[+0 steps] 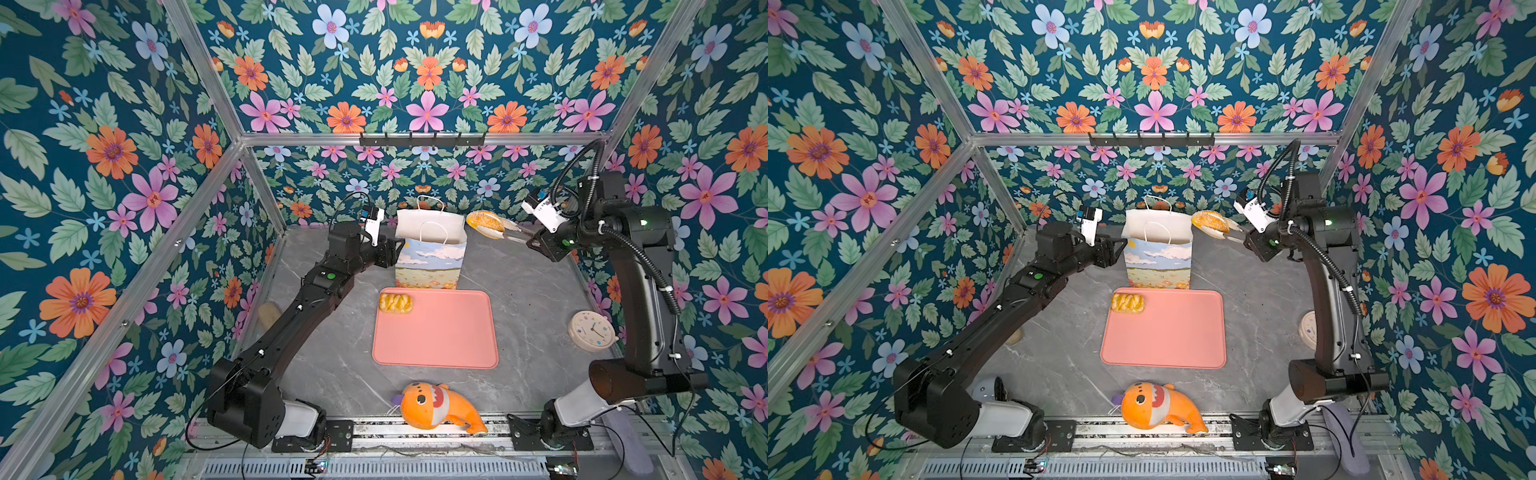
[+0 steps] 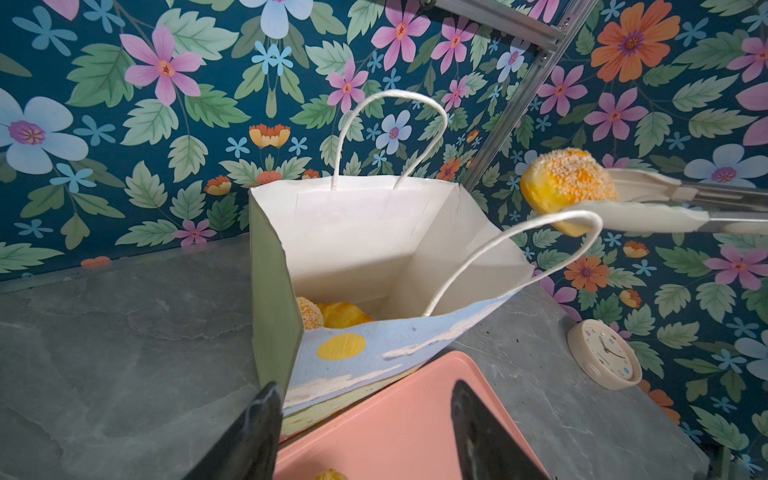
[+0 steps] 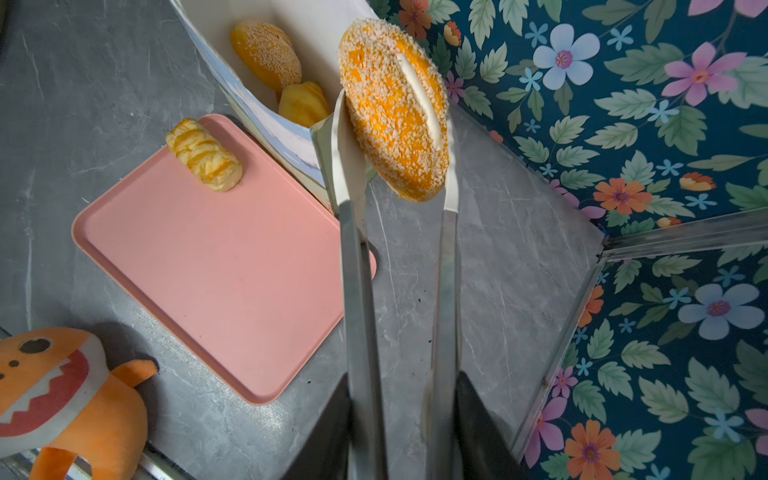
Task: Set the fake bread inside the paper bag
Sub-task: 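Lift the sugar-coated bun with the tongs and carry it over the paper bag, then open the tongs with the right gripper to drop the bun into the bag, then carry the empty tongs with the right gripper back toward the striped bun, then lower the open tongs around the striped bun with the right gripper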
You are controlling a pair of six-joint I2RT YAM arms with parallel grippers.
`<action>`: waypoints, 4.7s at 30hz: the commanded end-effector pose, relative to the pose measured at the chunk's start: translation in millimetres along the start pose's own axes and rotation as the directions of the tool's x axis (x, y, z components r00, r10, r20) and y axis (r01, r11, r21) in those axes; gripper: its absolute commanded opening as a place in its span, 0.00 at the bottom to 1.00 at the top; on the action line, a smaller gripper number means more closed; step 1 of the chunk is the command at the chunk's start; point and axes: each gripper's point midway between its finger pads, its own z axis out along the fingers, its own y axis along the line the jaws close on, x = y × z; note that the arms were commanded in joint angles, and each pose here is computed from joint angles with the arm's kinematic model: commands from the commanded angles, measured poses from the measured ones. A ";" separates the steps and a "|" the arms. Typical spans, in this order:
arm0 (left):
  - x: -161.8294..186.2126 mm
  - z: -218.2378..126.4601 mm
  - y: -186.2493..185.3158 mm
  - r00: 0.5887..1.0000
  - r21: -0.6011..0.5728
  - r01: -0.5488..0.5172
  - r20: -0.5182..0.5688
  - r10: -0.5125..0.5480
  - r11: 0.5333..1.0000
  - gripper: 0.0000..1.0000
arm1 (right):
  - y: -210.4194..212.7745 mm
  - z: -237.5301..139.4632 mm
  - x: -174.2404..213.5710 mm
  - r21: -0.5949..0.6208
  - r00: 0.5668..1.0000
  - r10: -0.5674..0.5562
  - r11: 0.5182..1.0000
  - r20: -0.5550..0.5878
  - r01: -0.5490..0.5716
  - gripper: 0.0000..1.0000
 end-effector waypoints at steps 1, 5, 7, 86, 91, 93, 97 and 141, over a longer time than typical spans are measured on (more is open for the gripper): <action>-3.9 -1.5 2.0 1.000 -0.019 -0.002 0.004 0.002 1.000 0.65 | 4.3 -7.0 -15.9 -0.033 0.998 -0.038 0.999 0.057 0.040 0.33; -4.6 -0.5 2.2 1.000 -0.020 0.005 0.001 -0.005 1.000 0.65 | 10.5 7.6 -32.8 -0.087 0.994 -0.079 0.993 0.082 0.086 0.32; -4.7 -0.6 2.4 1.000 -0.022 0.005 0.000 -0.005 1.000 0.65 | 20.5 8.5 -43.4 -0.108 0.985 -0.119 0.985 0.122 0.133 0.32; -3.0 -31.2 12.8 1.000 -0.091 -0.005 0.029 0.007 0.996 0.67 | 71.2 -35.7 -10.3 -0.076 0.980 -0.115 0.989 0.161 0.128 0.45; -2.1 -40.6 13.7 0.998 -0.106 -0.017 0.056 0.023 0.994 0.68 | 103.4 -50.3 10.4 -0.166 0.974 -0.108 0.976 0.200 0.142 0.45; 3.5 -41.5 19.1 0.999 -0.132 -0.013 0.047 0.019 0.991 0.68 | 123.3 -51.8 15.9 -0.226 0.971 -0.127 0.959 0.201 0.172 0.45; 18.1 -44.9 32.9 0.999 -0.195 0.007 0.042 0.002 0.981 0.70 | 156.4 -27.9 32.3 -0.278 0.967 -0.221 0.928 0.128 0.249 0.44; 104.2 -64.5 87.7 0.985 -0.329 0.151 -0.029 -0.170 0.932 0.76 | 236.5 199.4 30.2 -0.218 0.841 -0.541 0.823 -0.023 0.524 0.47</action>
